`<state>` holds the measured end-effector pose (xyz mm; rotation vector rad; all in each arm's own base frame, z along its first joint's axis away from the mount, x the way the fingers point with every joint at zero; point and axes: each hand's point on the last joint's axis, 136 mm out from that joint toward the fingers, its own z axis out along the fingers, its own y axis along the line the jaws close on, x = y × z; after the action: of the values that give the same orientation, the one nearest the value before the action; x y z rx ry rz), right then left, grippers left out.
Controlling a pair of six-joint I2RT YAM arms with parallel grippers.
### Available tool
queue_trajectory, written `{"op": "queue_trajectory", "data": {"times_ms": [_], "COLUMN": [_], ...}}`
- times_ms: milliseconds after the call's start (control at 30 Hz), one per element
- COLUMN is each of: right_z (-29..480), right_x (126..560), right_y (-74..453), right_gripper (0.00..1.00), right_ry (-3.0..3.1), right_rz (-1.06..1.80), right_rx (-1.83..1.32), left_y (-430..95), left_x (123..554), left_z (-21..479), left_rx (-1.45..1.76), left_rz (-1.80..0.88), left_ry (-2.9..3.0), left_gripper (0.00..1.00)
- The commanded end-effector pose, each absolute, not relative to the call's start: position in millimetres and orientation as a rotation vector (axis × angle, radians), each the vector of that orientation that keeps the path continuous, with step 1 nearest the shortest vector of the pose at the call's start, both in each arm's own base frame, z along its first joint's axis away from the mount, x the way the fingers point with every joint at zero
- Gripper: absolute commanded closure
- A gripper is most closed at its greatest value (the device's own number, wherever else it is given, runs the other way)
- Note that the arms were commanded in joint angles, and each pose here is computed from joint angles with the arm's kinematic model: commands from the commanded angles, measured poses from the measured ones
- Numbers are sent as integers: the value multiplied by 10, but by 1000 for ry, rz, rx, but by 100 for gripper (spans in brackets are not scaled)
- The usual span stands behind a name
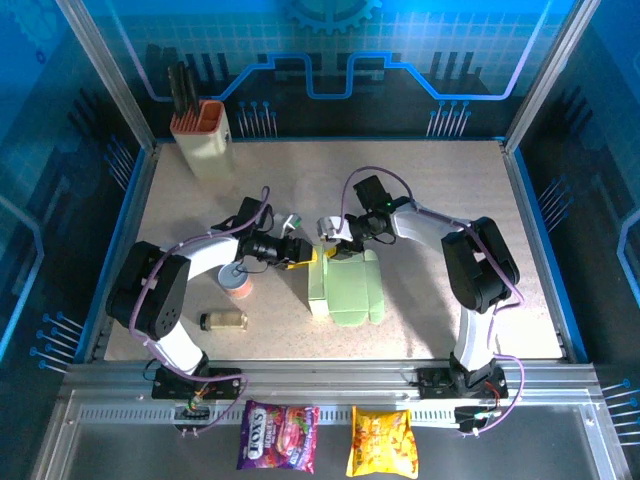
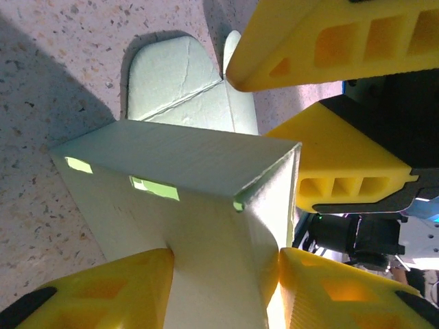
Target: Fold the paper box
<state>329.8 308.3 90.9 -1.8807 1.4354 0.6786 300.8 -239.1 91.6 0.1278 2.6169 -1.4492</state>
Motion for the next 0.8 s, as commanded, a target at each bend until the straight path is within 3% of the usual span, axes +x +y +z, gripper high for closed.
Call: {"op": "queue_trajectory", "data": {"times_ms": [0,367,767], "right_z": [868,798,908], "right_x": [3074,3040,3156], "right_y": [3311,3354,3283], "right_gripper": [56,52,75], "right_ry": [1413,1483,1716], "right_rz": [800,847,792], "right_rx": [-1912,-1896,-1747], "left_y": [-2400,-2369,-2310], "left_x": [2993,2986,3005], "left_z": [883,864,922], "left_rx": [120,86,67], "left_rz": [-1475,-1506,-1485], "left_ry": [2595,2573,2552], "left_gripper": [54,55,55]}}
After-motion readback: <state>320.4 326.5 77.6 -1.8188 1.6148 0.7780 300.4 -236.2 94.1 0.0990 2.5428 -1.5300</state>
